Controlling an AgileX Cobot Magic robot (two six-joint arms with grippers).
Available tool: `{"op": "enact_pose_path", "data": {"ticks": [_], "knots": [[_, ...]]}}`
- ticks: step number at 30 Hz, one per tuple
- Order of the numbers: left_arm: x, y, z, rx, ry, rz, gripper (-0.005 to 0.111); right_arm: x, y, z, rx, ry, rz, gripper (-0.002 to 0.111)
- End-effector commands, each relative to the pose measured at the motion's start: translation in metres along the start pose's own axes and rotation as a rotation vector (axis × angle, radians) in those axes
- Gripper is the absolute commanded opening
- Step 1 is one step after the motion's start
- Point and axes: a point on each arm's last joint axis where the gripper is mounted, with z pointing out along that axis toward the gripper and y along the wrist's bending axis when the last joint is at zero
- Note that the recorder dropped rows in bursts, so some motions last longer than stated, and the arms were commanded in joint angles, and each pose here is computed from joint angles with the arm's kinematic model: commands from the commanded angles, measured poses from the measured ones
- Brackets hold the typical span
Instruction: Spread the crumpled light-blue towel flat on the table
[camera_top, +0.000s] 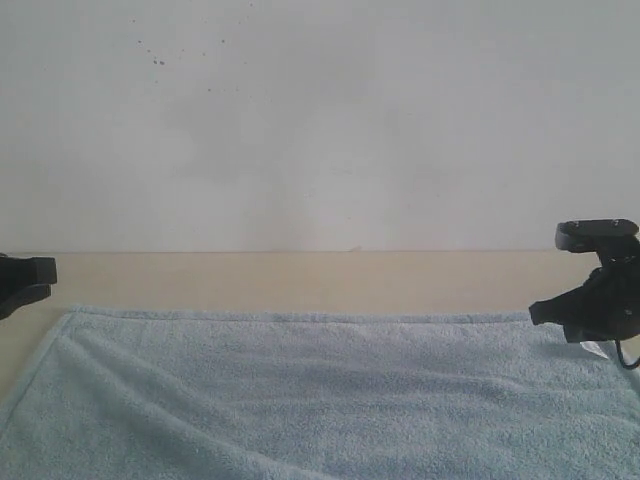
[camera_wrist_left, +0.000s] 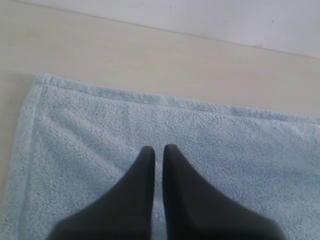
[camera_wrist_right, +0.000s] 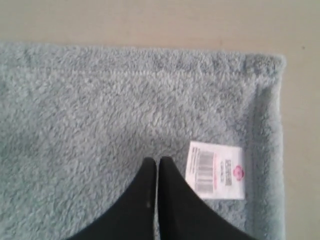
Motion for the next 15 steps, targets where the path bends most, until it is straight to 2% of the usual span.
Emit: {"op": "enact_pose_path", "data": {"ticks": [1, 9, 15], "knots": [[0.002, -0.005, -0.002, 0.043, 0.002, 0.008, 0.006, -0.012, -0.007, 0.009, 0.015, -0.026, -0.003, 0.001], [0.002, -0.005, -0.002, 0.04, 0.002, 0.026, 0.006, -0.016, -0.042, 0.008, 0.054, -0.033, 0.088, 0.001], [0.002, -0.005, -0.002, 0.044, 0.002, 0.027, 0.006, -0.012, -0.048, 0.008, 0.071, -0.003, 0.015, 0.001]]}}
